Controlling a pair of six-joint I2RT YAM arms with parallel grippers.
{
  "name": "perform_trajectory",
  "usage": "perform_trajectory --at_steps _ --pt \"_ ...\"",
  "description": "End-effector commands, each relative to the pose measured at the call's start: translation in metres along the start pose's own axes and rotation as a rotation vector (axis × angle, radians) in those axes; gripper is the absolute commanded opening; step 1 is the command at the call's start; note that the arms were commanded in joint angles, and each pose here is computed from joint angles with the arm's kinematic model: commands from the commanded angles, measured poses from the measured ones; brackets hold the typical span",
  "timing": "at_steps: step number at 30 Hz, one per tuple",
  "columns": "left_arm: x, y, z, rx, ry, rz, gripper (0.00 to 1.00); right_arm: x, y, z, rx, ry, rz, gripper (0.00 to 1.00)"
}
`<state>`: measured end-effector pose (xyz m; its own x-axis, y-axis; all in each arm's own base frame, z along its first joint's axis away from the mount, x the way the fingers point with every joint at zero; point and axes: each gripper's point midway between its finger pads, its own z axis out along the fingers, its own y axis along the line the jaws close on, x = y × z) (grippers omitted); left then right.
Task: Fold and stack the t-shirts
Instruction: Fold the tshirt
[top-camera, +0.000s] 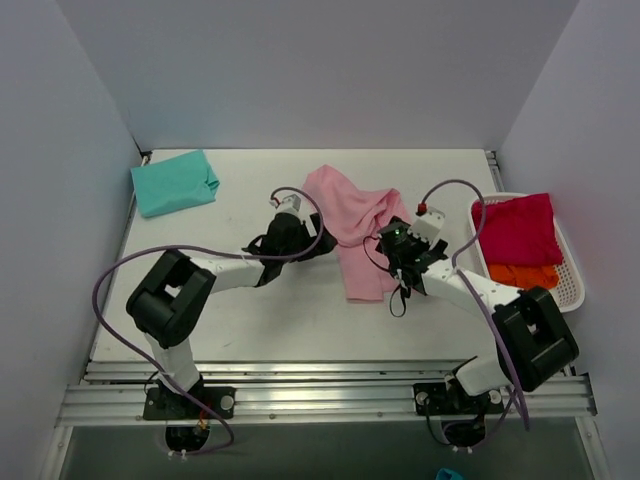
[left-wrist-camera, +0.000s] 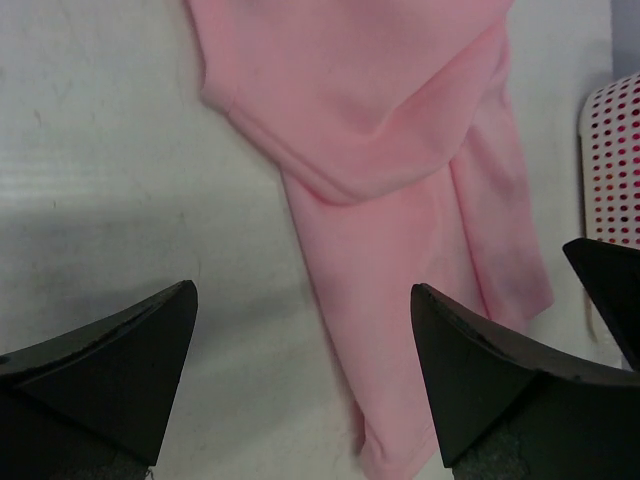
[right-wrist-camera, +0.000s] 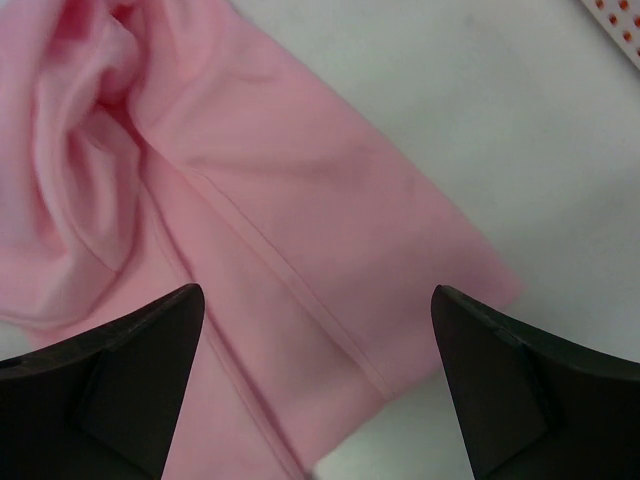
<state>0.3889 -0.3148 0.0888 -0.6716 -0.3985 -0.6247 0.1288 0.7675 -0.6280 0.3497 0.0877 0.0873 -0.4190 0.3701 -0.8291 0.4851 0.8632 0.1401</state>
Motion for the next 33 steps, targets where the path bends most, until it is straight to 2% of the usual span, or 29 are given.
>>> perform_trajectory --at_steps 1,8,18,27,29,31,33 --pt "0.001 -0.012 -0.01 0.028 -0.063 -0.059 0.96 0.025 -0.035 -0.008 0.025 0.043 0.089 0.92" --pt "0.046 -0.016 -0.017 0.058 0.024 -0.052 0.97 0.038 -0.039 -0.021 -0.066 0.106 0.195 0.91" --pt "0.073 -0.035 0.006 0.122 0.112 -0.057 0.99 0.064 -0.043 -0.015 -0.035 0.209 0.21 0.88" --pt "0.1 -0.041 0.021 0.152 0.182 -0.054 1.0 0.093 -0.052 -0.004 -0.042 0.306 0.334 0.82" --pt "0.1 -0.041 0.023 0.152 0.184 -0.053 0.95 0.094 -0.052 0.001 -0.044 0.319 0.338 0.81" --pt "0.099 -0.041 0.024 0.151 0.181 -0.047 0.94 0.099 -0.054 0.004 -0.034 0.334 0.326 0.79" --pt "0.097 -0.041 0.025 0.147 0.175 -0.038 0.91 0.101 -0.054 0.008 -0.038 0.34 0.325 0.71"
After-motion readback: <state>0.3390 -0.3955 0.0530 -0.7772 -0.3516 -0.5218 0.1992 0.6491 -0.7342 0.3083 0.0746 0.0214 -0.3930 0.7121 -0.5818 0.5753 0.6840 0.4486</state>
